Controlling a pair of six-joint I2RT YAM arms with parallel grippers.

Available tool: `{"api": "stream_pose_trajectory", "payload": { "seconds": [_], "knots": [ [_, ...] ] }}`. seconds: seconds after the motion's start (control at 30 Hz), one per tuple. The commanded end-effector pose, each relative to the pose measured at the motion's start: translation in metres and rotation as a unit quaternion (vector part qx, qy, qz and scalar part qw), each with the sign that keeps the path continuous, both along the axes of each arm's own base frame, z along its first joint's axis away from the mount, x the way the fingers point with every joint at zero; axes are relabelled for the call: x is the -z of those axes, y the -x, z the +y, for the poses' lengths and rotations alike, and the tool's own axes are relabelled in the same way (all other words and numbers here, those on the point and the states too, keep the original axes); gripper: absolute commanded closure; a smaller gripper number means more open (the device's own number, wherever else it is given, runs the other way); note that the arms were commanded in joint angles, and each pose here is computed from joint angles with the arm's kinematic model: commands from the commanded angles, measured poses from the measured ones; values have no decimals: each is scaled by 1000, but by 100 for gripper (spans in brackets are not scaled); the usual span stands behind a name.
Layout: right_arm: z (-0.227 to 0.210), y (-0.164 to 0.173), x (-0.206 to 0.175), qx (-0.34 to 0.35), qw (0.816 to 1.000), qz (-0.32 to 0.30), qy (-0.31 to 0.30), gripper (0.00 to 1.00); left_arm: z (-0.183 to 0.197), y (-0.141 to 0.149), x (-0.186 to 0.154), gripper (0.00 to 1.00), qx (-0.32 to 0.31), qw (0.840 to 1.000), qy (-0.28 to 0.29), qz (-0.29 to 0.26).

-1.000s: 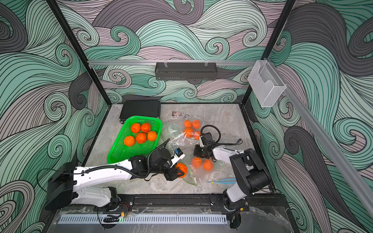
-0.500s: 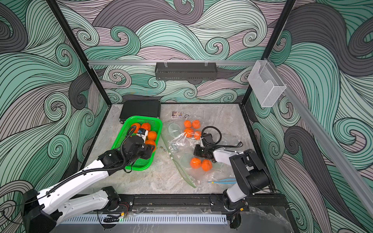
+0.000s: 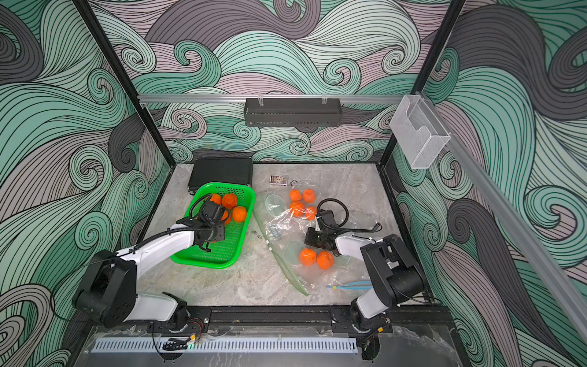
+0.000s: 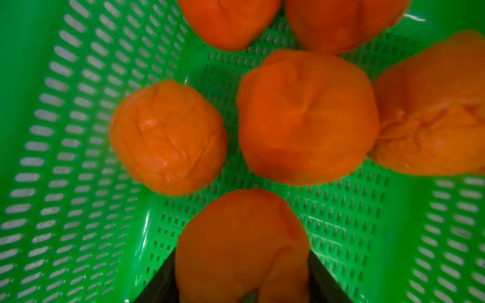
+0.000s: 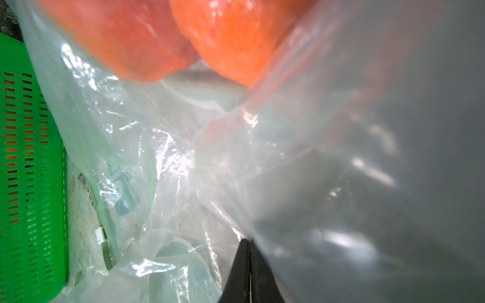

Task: Open the zip-top bag and take out the orange
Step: Place the orange in the basket.

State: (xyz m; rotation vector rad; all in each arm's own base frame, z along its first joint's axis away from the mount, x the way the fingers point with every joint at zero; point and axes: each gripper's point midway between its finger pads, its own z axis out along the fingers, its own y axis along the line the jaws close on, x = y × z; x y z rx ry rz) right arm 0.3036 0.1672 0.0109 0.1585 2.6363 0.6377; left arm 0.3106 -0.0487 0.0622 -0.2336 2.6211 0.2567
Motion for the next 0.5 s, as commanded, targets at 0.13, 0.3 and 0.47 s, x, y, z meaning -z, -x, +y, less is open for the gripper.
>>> {"api": "stream_pose_trajectory", "payload": {
  "seconds": [0.13,0.3,0.47],
  "knots": [
    [-17,25,33,12,997,66,50,92,19,-10,-11,60,-52,998,-24,-23],
    [-16,25,33,10,996,67,50,92,36,0,-18,60,-79,995,-59,-28],
    [-17,25,34,10,996,69,51,92,41,3,-16,61,-95,994,-55,-21]
  ]
}}
